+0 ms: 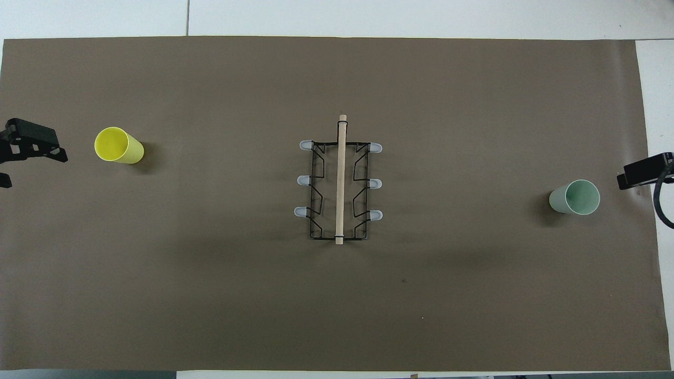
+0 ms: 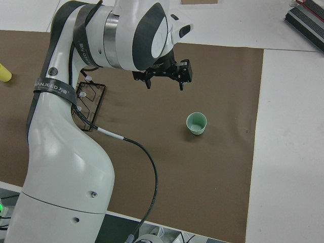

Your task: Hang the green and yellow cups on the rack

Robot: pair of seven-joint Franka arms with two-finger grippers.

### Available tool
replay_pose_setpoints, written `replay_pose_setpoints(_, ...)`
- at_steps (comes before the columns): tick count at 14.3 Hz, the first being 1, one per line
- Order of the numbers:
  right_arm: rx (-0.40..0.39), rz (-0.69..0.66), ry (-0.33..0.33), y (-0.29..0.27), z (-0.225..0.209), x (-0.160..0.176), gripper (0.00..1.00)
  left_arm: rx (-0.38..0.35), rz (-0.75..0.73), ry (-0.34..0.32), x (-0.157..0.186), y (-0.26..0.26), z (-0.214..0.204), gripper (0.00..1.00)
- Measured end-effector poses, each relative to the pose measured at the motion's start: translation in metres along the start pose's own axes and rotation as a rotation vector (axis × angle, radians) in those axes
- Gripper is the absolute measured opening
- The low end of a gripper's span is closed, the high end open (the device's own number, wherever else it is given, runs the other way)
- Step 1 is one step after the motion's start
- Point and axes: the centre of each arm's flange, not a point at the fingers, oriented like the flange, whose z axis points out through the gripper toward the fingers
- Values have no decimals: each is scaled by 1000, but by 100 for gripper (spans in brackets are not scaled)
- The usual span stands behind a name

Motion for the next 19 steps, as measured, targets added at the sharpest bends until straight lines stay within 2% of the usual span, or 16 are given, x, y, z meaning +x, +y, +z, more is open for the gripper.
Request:
replay_pose_setpoints(4, 3, 3, -19, 1, 4, -2, 100, -37, -276, -61, 29, -52, 27, 100)
replay_pose_setpoints(7, -8, -23, -25, 4, 5, -2, 100, -119, -478, -131, 61, -65, 68, 100)
replay_pose_setpoints(10, -148, -184, -90, -15, 21, 8, 100, -202, -694, -226, 93, -85, 118, 100)
replay_pose_setpoints(14, -423, -422, -277, -93, 111, 57, 100, -370, -1041, -340, 131, -113, 175, 100)
replay_pose_setpoints(17, -525, -582, -355, -121, 176, 67, 100, -463, -1267, -388, 156, -143, 217, 100)
replay_pose_setpoints(19, -575, -720, -423, -132, 203, 63, 100, -463, -1398, -422, 158, -145, 241, 100)
